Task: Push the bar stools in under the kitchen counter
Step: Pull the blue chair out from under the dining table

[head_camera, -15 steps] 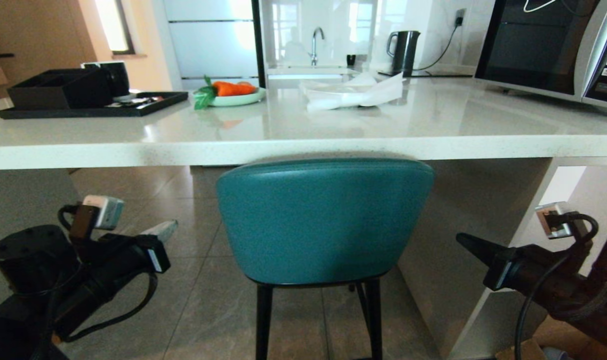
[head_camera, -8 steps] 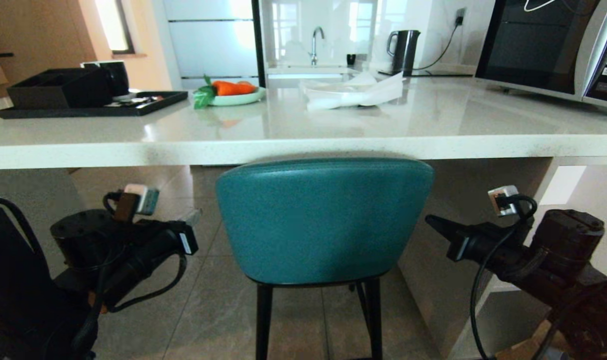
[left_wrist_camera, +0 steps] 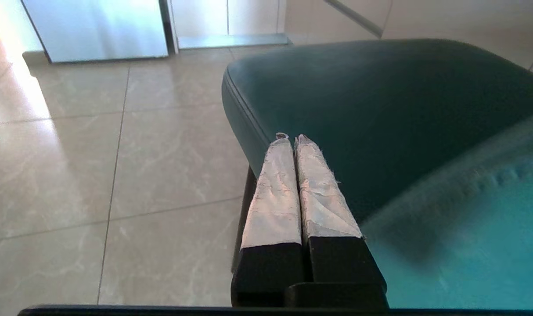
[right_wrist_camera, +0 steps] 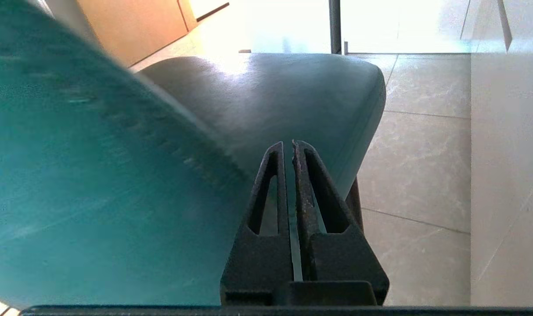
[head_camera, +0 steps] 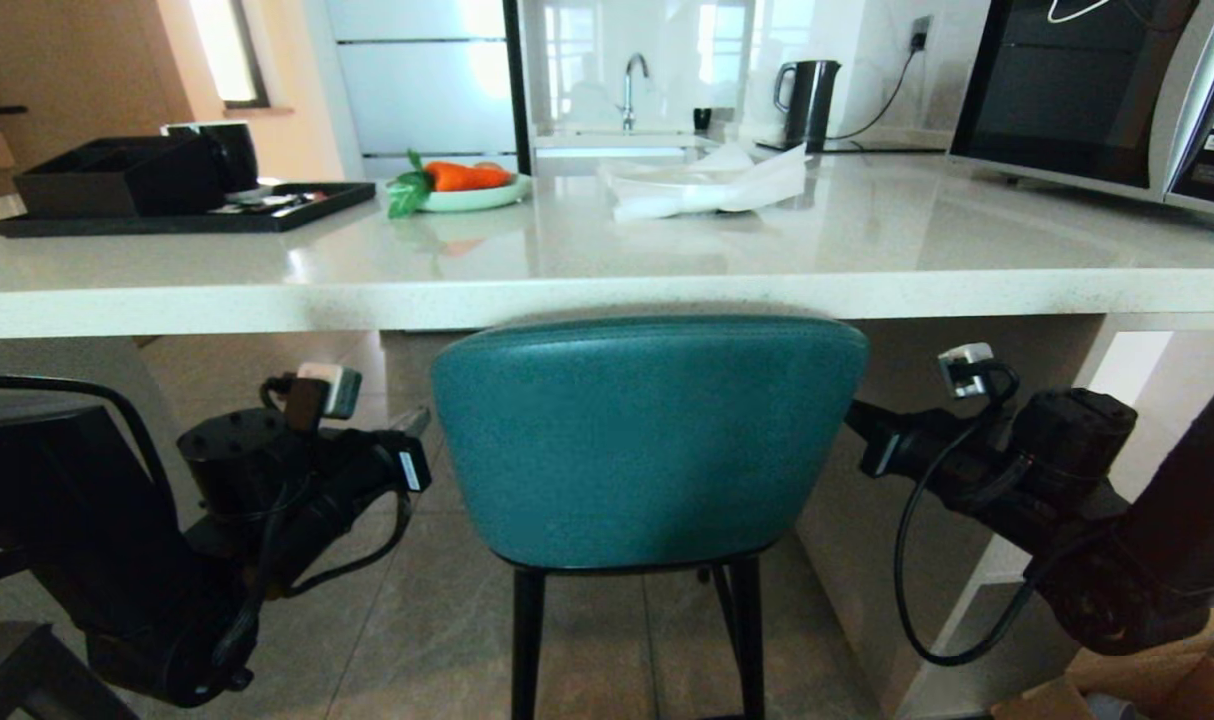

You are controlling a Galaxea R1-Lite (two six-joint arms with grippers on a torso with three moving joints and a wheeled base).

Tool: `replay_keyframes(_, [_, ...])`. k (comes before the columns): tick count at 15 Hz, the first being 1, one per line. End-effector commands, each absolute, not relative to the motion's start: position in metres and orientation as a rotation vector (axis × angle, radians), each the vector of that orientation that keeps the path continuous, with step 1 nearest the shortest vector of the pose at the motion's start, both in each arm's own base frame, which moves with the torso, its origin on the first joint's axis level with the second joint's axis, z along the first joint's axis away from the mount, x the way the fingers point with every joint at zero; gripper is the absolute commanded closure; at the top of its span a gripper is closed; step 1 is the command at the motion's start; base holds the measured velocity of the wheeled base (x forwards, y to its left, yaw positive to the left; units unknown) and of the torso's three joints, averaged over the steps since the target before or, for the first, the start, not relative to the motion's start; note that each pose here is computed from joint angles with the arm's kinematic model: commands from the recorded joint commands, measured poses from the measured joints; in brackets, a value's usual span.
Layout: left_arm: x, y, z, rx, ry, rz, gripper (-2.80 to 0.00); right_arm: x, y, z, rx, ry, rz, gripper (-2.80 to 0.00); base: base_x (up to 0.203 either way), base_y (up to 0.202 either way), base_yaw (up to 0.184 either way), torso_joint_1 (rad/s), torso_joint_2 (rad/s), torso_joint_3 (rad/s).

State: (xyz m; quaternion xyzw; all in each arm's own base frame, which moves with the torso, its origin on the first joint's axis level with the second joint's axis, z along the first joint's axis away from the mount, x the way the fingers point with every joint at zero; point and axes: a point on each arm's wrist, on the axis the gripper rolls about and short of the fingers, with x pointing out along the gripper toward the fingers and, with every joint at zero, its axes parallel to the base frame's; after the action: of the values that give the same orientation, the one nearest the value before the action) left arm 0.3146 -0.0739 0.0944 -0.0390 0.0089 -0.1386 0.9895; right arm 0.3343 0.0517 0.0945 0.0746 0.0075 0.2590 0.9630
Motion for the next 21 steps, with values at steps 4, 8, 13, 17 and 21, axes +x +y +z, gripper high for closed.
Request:
replay_keyframes(4, [0.331, -0.078, 0.084, -0.08, 0.014, -0.277, 0.0, 0.354, 0.054, 0.09, 0.152, -0.014, 0.529, 0.0, 0.0, 0.0, 0.0, 0.0, 0.0, 0.0])
replay_keyframes(8, [0.339, -0.079, 0.081, -0.081, 0.008, -0.276, 0.0, 0.372, 0.04, 0.091, 0.147, -0.057, 0.499, 0.0, 0.0, 0.0, 0.0, 0.0, 0.0, 0.0])
replay_keyframes(13, [0.323, -0.122, 0.099, -0.114, -0.038, -0.369, 0.0, 0.362, 0.061, 0.099, 0.145, -0.059, 0.58, 0.0, 0.0, 0.0, 0.0, 0.0, 0.0, 0.0])
replay_keyframes(17, [0.312, -0.145, 0.109, -0.122, -0.068, -0.427, 0.0, 0.349, 0.075, 0.105, 0.142, -0.058, 0.644, 0.0, 0.0, 0.0, 0.0, 0.0, 0.0, 0.0])
replay_keyframes(21, [0.312, -0.141, 0.112, -0.123, -0.076, -0.419, 0.0, 0.339, 0.081, 0.112, 0.126, -0.063, 0.717, 0.0, 0.0, 0.0, 0.0, 0.0, 0.0, 0.0])
